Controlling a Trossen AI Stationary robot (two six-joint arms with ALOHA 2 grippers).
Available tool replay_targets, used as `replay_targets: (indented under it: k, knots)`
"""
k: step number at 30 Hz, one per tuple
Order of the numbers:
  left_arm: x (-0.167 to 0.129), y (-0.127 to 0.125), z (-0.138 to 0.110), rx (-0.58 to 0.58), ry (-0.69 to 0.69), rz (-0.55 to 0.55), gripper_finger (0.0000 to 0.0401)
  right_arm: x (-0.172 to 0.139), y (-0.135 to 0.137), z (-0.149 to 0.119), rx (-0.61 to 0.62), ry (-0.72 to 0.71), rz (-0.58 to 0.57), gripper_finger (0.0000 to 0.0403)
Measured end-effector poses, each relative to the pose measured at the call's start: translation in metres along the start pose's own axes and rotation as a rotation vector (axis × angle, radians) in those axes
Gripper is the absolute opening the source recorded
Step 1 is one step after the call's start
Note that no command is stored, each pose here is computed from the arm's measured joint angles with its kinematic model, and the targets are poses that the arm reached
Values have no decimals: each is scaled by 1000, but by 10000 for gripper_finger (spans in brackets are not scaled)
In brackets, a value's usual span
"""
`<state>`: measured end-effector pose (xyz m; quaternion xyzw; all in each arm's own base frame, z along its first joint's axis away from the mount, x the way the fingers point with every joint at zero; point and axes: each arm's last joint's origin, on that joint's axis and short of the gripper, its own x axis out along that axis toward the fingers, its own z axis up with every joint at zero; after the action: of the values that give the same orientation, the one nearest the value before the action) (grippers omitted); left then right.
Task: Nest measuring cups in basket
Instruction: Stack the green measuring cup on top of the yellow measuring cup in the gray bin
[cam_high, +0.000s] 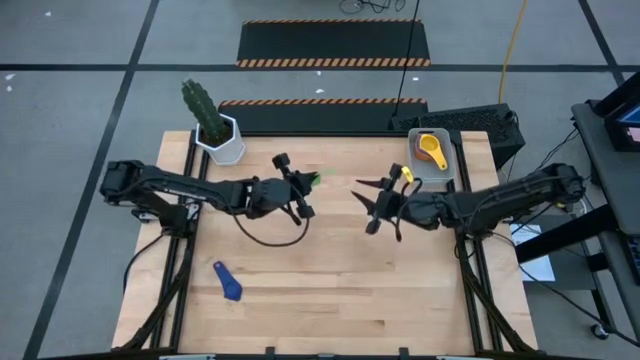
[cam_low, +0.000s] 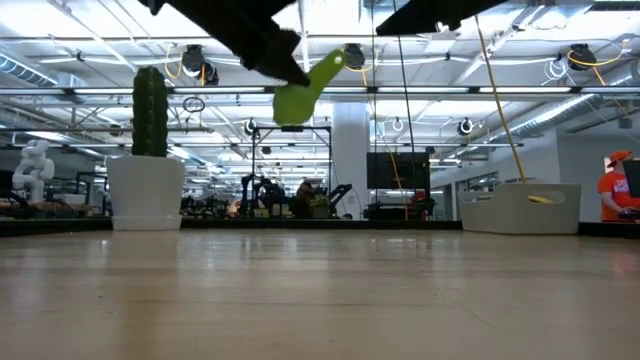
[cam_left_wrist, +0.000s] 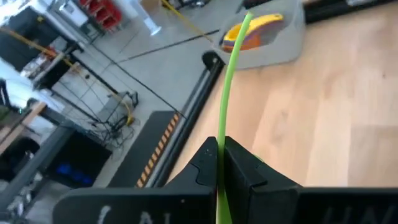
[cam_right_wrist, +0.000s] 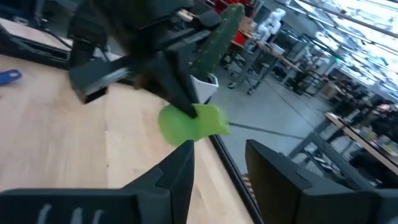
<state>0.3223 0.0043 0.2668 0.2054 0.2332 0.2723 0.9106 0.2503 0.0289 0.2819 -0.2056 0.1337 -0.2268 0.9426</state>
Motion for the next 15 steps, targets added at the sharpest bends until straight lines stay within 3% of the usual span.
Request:
replay_targets:
  k: [8, 15]
  knots:
    - [1, -19, 8, 53, -93, -29, 9, -5, 5, 3, -36, 18, -63, 139]
    - [12, -15, 0, 68, -41, -4, 6, -5, 4, 3, -74, 30, -91, 139]
